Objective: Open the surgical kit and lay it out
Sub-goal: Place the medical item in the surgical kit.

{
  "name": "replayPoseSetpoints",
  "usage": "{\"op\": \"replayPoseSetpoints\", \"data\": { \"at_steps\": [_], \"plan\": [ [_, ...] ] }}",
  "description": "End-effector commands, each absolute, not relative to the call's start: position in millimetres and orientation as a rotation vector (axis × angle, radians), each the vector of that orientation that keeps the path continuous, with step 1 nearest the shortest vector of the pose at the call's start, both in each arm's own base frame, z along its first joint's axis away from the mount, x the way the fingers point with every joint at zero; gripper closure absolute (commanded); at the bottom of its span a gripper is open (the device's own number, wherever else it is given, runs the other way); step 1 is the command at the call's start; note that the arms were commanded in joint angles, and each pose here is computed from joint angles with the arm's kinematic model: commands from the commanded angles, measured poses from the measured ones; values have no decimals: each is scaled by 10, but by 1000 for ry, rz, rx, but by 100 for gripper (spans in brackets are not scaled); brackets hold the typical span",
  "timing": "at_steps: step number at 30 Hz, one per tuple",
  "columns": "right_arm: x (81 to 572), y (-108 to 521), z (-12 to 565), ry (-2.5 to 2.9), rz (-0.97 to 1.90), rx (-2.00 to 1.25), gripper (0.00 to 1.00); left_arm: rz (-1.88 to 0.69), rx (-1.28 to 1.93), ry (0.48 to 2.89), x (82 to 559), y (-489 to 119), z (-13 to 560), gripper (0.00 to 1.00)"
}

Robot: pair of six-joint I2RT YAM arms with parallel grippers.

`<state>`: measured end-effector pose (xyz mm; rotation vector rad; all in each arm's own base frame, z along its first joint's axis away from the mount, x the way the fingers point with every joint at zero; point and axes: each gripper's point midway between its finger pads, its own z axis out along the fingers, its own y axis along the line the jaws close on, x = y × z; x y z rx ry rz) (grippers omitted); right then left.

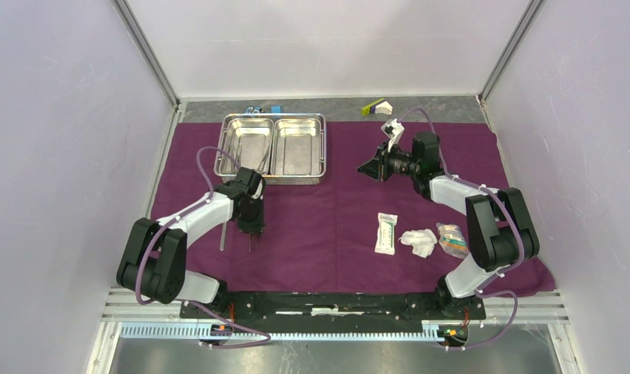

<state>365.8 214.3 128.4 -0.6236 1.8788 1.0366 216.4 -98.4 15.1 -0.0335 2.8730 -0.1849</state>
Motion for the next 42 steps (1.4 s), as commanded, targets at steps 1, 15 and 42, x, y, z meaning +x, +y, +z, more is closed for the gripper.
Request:
{"op": "replayPoseSetpoints", "data": {
  "at_steps": [1, 15, 42],
  "plan": [
    [3777, 2157, 1441, 1817, 1022, -648, 80, -175, -98, 2825, 2265, -948, 217, 98],
    [3770, 2155, 1413, 1825, 1030, -647, 80, -179, -100, 2830, 2263, -944, 183, 96],
    [3776, 2144, 1403, 1830, 1042, -636, 80, -201, -119, 2861, 2219, -950, 114, 81]
  ]
}}
